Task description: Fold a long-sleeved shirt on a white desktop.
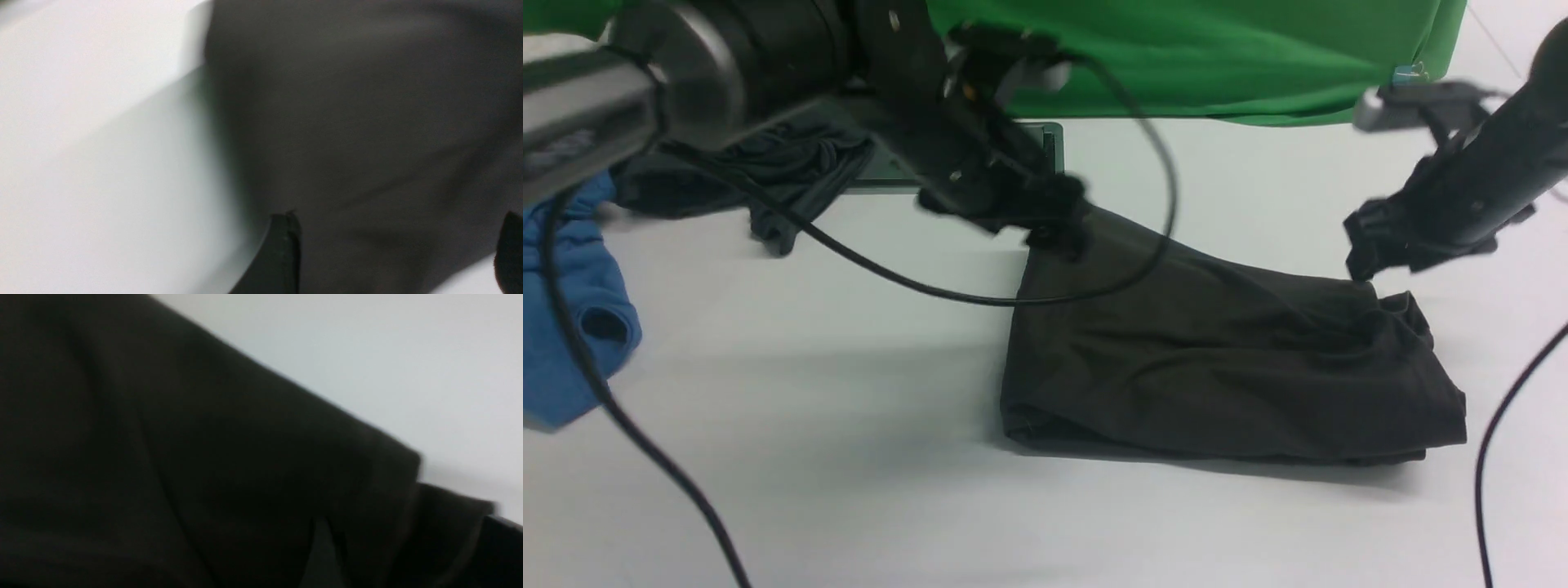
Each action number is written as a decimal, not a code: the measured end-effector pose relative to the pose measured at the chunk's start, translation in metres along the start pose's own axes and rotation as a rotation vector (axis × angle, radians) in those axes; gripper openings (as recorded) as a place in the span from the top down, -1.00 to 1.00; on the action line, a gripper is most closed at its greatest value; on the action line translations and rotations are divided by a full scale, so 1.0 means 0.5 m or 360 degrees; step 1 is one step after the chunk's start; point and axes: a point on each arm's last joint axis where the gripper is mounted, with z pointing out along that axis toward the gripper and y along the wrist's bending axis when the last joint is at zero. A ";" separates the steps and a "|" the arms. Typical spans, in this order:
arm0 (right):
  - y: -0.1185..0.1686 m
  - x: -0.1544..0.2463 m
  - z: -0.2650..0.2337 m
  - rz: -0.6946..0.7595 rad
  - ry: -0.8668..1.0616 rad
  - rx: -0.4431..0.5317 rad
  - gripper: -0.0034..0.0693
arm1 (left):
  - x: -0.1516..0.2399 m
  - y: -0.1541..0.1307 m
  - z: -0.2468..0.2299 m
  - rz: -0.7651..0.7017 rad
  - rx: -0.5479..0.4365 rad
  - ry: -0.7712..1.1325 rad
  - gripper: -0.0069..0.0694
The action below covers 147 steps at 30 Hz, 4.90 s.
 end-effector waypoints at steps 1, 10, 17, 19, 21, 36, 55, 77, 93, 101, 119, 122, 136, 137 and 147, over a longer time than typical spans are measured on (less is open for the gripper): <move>0.000 0.000 0.002 -0.0003 0.0004 -0.0003 -0.33 | -0.002 -0.006 0.000 0.0008 0.0022 -0.0010 -0.96; -0.001 0.007 0.076 0.0000 0.0098 -0.0100 0.72 | 0.012 -0.187 0.187 0.0652 0.0176 -0.0044 -0.99; -0.026 -0.020 0.052 0.0014 0.0003 -0.0074 0.84 | 0.066 -0.237 0.296 0.0789 0.0241 0.0116 -0.96; -0.029 -0.028 0.042 0.0008 -0.0029 -0.0065 0.84 | 0.068 -0.237 0.301 0.0798 0.0241 0.0124 -0.95; -0.036 -0.043 0.020 0.0003 -0.0092 -0.0051 0.84 | 0.069 -0.237 0.301 0.0792 0.0246 0.0128 -0.94; -0.069 -0.085 -0.031 -0.0159 -0.0277 0.0219 0.63 | 0.068 -0.242 0.302 0.0711 0.0287 0.0112 -0.90; 0.091 0.036 -0.252 -0.0131 -0.0491 0.0063 0.68 | -0.008 -0.090 -0.087 0.0088 -0.0010 -0.0138 -0.58; 0.111 0.207 -0.085 0.0002 -0.0293 0.0015 0.80 | 0.151 0.121 -0.025 -0.0658 0.0131 -0.0057 0.71; 0.120 0.152 -0.126 -0.0018 -0.0295 -0.0001 0.65 | 0.027 -0.026 0.112 -0.0274 0.0301 0.0074 0.33; 0.124 0.157 -0.125 -0.0106 -0.0249 -0.0034 0.86 | 0.038 0.028 0.234 -0.0376 0.0199 0.0278 0.70; 0.134 0.113 -0.159 -0.0126 -0.0464 -0.0080 0.87 | 0.203 0.304 0.131 -0.1155 -0.0140 0.0179 0.76; 0.134 0.111 -0.160 -0.0116 -0.0483 -0.0080 0.86 | 0.231 0.312 0.105 -0.1200 -0.0209 0.0124 0.76; 0.139 0.120 -0.219 -0.0057 -0.0613 -0.0098 0.78 | 0.187 0.266 -0.066 -0.0864 -0.0345 -0.0152 0.40; 0.141 0.126 -0.245 -0.0061 -0.0676 -0.0101 0.76 | 0.178 0.256 -0.090 -0.0850 -0.0345 -0.0208 0.28; 0.145 0.305 -0.460 -0.0095 -0.1468 -0.0101 0.70 | 0.127 0.041 -0.243 -0.0299 0.0041 -0.0426 -0.59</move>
